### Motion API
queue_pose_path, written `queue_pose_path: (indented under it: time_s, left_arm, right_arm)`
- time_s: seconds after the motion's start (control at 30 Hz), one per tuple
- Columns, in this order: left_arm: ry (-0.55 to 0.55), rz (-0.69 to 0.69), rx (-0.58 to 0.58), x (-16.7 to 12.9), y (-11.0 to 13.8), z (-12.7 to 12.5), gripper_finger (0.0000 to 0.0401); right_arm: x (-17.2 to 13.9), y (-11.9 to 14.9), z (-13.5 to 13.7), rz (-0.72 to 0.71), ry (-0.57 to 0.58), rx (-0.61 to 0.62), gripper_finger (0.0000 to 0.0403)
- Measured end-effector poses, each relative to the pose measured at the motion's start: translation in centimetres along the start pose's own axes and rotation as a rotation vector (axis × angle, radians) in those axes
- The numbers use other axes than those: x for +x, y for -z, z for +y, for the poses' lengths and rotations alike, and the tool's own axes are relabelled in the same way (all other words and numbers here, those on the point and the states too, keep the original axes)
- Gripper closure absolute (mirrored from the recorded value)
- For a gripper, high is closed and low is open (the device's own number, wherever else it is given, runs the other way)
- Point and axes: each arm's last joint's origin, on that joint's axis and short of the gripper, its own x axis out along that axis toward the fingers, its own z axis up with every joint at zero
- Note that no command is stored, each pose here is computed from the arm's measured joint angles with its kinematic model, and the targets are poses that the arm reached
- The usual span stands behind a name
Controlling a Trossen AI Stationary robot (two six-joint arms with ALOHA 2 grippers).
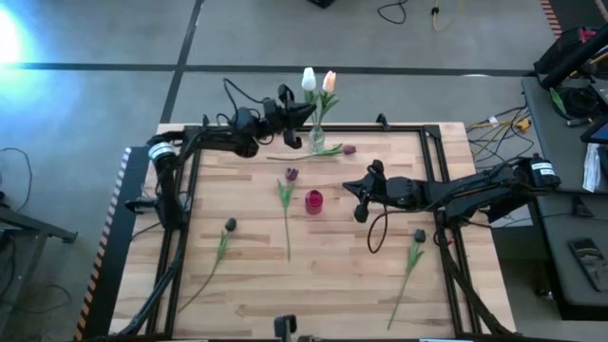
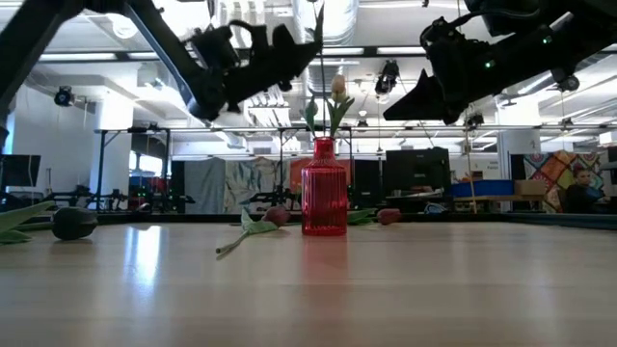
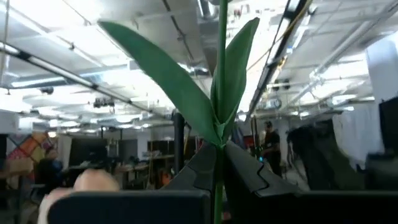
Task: Sort flowers into vase by color
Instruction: Put the white flower into the transparent vase
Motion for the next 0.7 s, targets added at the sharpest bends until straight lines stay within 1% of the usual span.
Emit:
queue_pose_path:
  time_s: [0.17,0.27,0.43,0.7]
  left_arm:
    - [-0.007,0.008,-0.005,-0.3,0.9,2.4,0.0401]
    - [-0.008,0.009,-0.019,-0.4,1.3,3.3,0.0401]
    - [0.009,0.016,-0.023,-0.4,2.3,3.8,0.0401]
    - [0.005,0.016,-0.019,-0.7,3.5,4.6,0.0401]
  right_arm:
    - [0.1,-0.5,0.1,-0.013,0.0,-0.02,0.0394]
    - [0.1,-0.7,0.1,-0.02,0.0,-0.042,0.0394]
    - [0.1,-0.9,0.1,-0.025,0.0,-0.07,0.0394]
    - [0.1,-0.9,0.1,-0.027,0.0,-0.072,0.0394]
